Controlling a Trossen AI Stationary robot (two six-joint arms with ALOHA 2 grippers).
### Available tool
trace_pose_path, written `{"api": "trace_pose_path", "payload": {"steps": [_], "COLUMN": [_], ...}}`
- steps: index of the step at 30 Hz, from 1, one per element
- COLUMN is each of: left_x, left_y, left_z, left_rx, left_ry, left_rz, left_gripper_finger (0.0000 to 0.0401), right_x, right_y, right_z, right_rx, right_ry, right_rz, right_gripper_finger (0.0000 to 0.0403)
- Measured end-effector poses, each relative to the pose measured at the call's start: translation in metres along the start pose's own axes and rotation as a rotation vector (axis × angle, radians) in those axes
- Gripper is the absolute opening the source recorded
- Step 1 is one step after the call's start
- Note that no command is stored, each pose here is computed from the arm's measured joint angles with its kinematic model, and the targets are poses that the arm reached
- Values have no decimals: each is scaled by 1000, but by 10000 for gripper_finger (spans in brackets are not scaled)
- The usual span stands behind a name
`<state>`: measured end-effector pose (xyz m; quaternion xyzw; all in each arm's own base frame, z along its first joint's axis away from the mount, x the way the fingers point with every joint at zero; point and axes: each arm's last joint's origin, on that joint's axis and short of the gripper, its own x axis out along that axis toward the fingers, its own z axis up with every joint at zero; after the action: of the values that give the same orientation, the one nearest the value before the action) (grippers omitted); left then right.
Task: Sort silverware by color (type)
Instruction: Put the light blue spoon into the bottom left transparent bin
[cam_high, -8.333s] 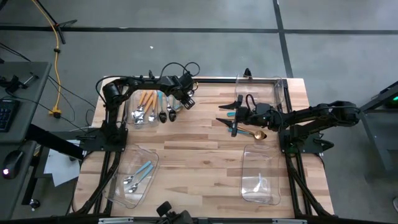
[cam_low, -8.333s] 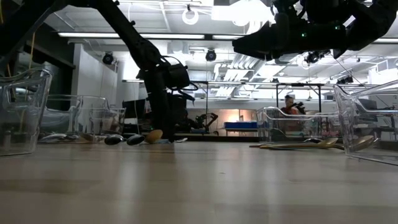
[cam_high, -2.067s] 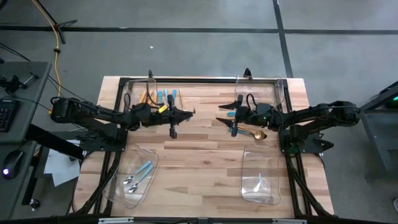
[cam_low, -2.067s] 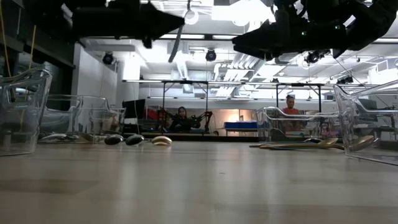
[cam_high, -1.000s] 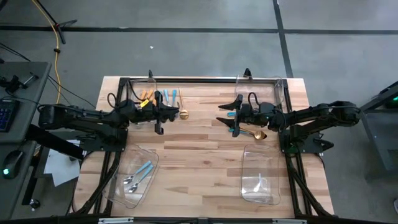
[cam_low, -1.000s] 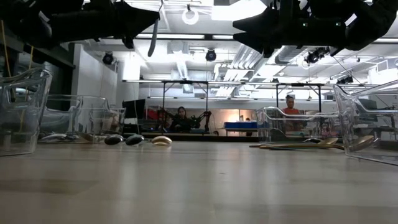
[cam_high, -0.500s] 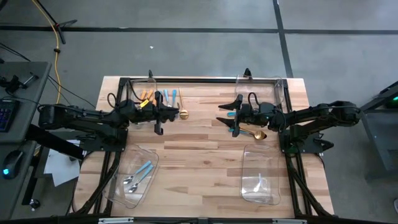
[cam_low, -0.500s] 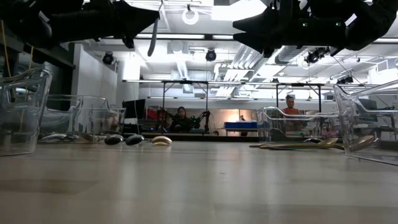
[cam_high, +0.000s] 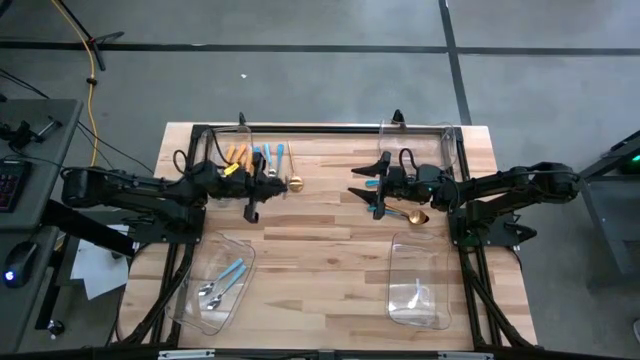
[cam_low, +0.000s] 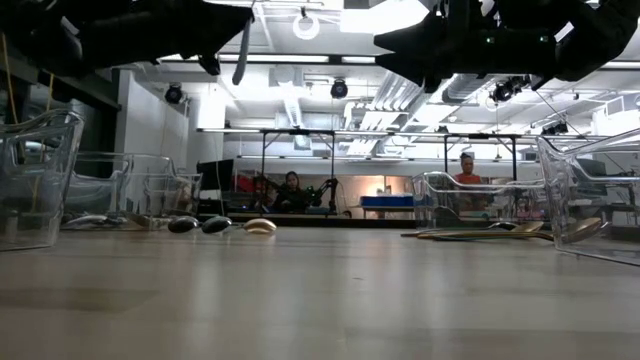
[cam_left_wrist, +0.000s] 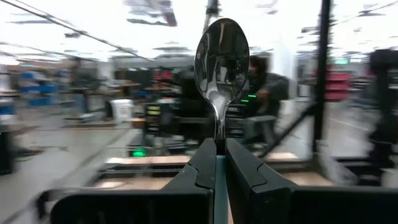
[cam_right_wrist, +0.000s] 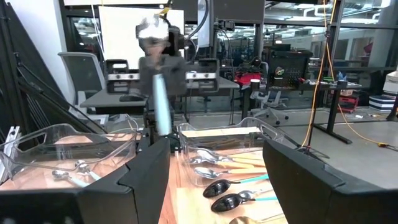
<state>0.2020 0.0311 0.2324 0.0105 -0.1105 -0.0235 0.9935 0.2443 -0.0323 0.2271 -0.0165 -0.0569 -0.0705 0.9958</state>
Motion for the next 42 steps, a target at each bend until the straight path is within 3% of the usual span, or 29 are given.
{"api": "trace_pose_path", "payload": {"steps": [5, 10, 17, 21, 29, 38, 42], "left_x": [3, 15, 14, 5, -25, -52, -50], "left_y": [-14, -35, -85, -119, -170, -196, -204], "left_z": [-2, 10, 44, 61, 54, 20, 6], "left_rx": [-78, -211, -337, -470, -735, -731, -716], "left_ry": [103, 410, 887, 1061, 1353, 1658, 1684], "left_rz": [-98, -155, -70, -17, 258, 753, 821], "left_gripper_finger": [1, 1, 1, 1, 1, 1, 1], "right_x": [0, 0, 0, 0, 0, 0, 0], "right_y": [0, 0, 0, 0, 0, -1, -1], "right_z": [0, 0, 0, 0, 0, 3, 3], "right_rx": [0, 0, 0, 0, 9, -24, -43], "right_ry": [0, 0, 1, -3, -1, -29, -33], "right_rz": [0, -1, -5, -5, -4, -7, -8], "right_gripper_finger": [243, 243, 243, 243, 243, 243, 243]}}
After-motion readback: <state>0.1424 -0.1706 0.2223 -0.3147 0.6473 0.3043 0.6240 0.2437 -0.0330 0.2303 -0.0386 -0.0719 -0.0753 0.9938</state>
